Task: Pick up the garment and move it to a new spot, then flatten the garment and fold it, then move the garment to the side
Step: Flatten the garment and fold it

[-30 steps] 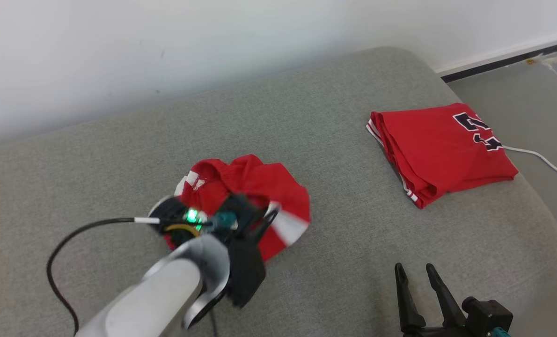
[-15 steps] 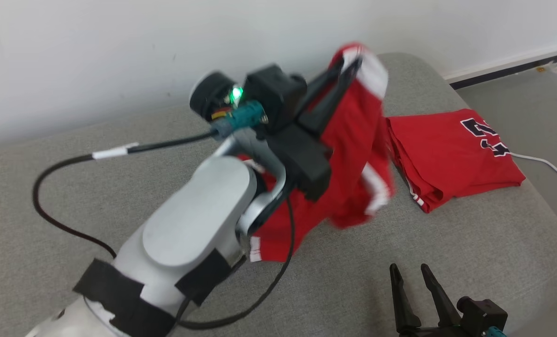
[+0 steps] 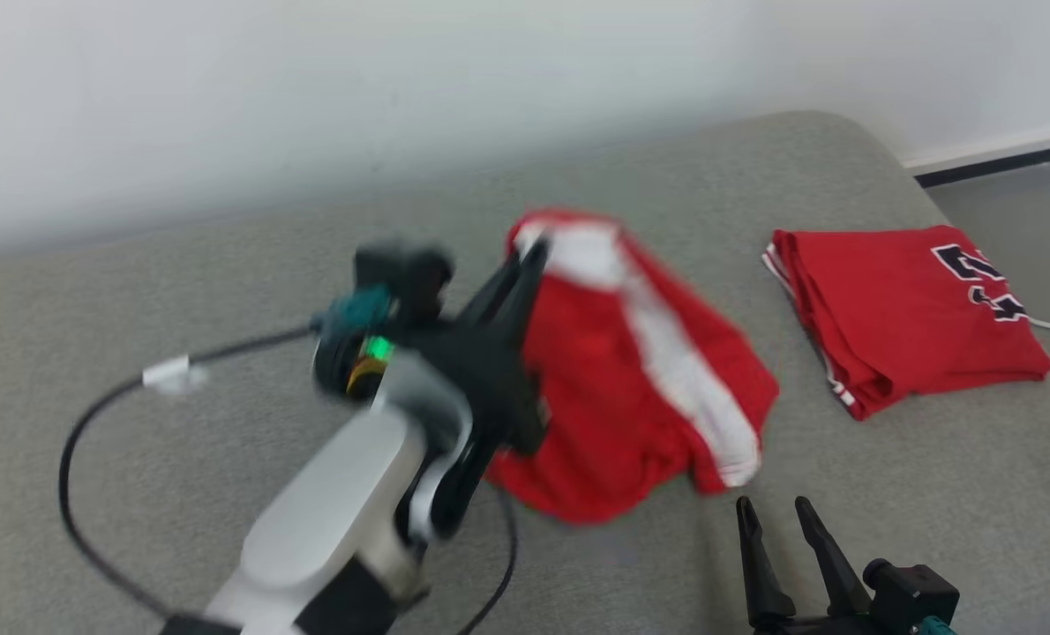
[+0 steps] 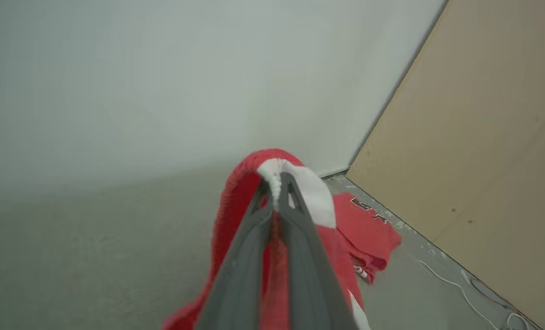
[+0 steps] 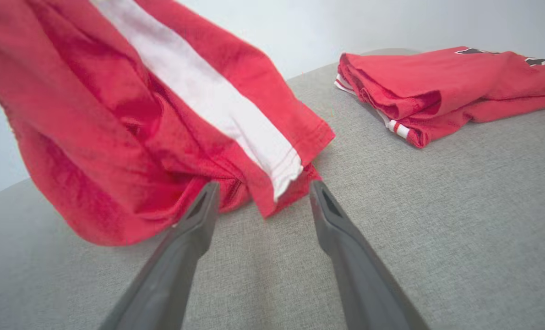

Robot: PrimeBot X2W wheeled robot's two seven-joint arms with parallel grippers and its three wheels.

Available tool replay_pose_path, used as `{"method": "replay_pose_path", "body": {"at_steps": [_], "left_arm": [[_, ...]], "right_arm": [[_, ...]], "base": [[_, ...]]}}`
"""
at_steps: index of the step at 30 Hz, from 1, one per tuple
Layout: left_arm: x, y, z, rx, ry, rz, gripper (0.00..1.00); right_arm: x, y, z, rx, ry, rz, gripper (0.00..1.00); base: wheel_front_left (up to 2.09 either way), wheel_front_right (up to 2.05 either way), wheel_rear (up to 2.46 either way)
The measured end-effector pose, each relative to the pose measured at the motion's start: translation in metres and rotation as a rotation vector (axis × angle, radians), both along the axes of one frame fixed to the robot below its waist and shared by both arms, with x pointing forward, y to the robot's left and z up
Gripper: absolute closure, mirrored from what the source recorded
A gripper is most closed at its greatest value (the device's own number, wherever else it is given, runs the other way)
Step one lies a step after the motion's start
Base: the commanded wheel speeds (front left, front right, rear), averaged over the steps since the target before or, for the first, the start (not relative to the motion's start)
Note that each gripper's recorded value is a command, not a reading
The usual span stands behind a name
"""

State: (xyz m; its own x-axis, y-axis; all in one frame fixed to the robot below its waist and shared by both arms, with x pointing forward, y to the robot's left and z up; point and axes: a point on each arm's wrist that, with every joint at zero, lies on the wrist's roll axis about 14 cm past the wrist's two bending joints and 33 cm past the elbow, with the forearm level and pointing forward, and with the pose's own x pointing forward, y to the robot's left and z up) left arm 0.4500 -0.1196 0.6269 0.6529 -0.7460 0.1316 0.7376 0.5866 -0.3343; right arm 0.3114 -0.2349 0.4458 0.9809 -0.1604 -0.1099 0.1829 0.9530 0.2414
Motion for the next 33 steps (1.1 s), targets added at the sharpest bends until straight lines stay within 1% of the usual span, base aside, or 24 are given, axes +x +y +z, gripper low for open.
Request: {"method": "replay_pose_path", "body": {"at_steps": [3, 6, 12, 14, 17, 20, 21, 22, 24, 26, 28, 33], "left_arm": [[-0.001, 0.034, -0.062, 0.063, 0.162, 0.07, 1.0], [-0.007, 0.065, -0.1, 0.071, 0.271, 0.134, 1.0], [-0.025, 0.116, -0.146, 0.053, 0.422, 0.256, 1.0], [-0.034, 0.129, -0.157, 0.012, 0.489, 0.291, 1.0], [-0.047, 0.142, -0.169, -0.02, 0.552, 0.323, 1.0], [-0.054, 0.156, -0.175, -0.025, 0.579, 0.358, 1.0], [-0.055, 0.159, -0.174, -0.03, 0.571, 0.366, 0.54], [-0.053, 0.162, -0.169, -0.036, 0.545, 0.379, 0.0], [-0.049, 0.17, -0.161, -0.046, 0.494, 0.41, 0.0], [-0.047, 0.175, -0.153, -0.031, 0.419, 0.433, 0.0], [-0.046, 0.178, -0.148, -0.031, 0.377, 0.449, 0.0], [-0.045, 0.195, -0.15, 0.028, 0.296, 0.516, 0.0]], "right_arm": [[0.007, 0.007, -0.001, 0.001, 0.001, 0.025, 0.0], [0.014, 0.014, -0.002, 0.0, 0.003, 0.052, 0.0], [0.026, 0.028, -0.005, -0.002, 0.014, 0.105, 0.0], [0.029, 0.032, -0.006, -0.002, 0.016, 0.118, 0.0], [0.032, 0.035, -0.005, -0.006, 0.014, 0.131, 0.0], [0.035, 0.04, -0.004, -0.01, 0.014, 0.149, 0.0], [0.036, 0.041, -0.004, -0.01, 0.013, 0.155, 0.0], [0.037, 0.043, -0.003, -0.01, 0.012, 0.16, 0.0], [0.038, 0.045, -0.002, -0.01, 0.009, 0.169, 0.0], [0.039, 0.047, 0.0, -0.009, 0.005, 0.175, 0.0], [0.039, 0.048, 0.001, -0.009, 0.0, 0.177, 0.0], [0.036, 0.048, 0.002, -0.009, -0.001, 0.177, 0.0]], "base": [[0.0, 0.0, 0.0], [0.0, 0.0, 0.0], [0.0, 0.0, 0.0], [0.0, 0.0, 0.0], [0.0, 0.0, 0.0], [0.0, 0.0, 0.0], [0.0, 0.0, 0.0], [0.0, 0.0, 0.0], [0.0, 0.0, 0.0], [0.0, 0.0, 0.0], [0.0, 0.0, 0.0], [0.0, 0.0, 0.0]]}}
